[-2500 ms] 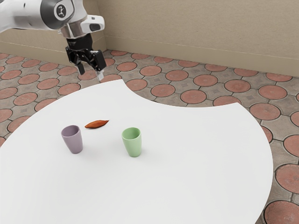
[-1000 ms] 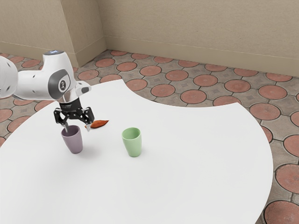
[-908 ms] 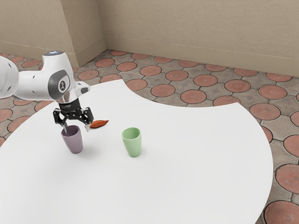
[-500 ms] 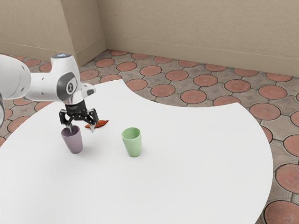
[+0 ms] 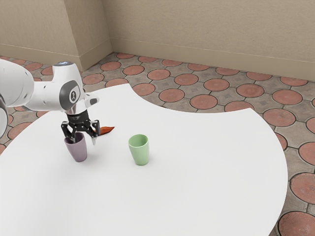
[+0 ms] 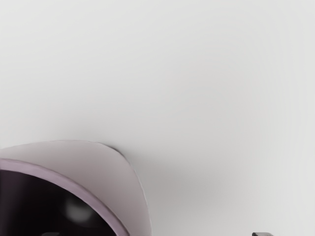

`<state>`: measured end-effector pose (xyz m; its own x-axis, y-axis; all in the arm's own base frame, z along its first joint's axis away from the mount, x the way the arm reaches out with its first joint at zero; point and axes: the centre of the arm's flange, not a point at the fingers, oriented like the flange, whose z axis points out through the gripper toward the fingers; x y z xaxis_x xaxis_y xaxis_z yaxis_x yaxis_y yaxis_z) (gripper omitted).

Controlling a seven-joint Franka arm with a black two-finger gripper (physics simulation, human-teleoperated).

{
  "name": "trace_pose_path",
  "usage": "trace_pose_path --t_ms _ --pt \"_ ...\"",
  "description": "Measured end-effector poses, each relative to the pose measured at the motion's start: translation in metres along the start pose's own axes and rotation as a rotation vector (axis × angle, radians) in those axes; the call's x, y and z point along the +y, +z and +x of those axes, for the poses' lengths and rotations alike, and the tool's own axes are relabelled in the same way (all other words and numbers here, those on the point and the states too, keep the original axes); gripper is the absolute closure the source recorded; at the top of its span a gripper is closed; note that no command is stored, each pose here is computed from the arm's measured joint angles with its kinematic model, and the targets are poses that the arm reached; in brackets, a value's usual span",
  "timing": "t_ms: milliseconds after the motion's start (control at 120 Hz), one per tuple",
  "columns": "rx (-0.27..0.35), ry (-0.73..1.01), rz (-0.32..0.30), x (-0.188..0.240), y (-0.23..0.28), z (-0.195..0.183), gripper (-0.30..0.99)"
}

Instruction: Place the left cup onto the right cup

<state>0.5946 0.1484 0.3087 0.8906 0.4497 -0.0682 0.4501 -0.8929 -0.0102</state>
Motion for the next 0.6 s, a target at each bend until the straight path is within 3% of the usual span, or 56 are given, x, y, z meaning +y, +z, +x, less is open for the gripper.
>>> trace_pose_path --t_ms 108,233,600 --pt "-0.001 -0.002 -0.003 -0.0001 0.0005 -0.0003 0.47" --pt "-0.003 -0.003 -0.005 -0.0002 0.0013 -0.0007 0.64" --pt "-0.007 -0.003 -0.002 -0.0004 0.0009 -0.0013 0.78"
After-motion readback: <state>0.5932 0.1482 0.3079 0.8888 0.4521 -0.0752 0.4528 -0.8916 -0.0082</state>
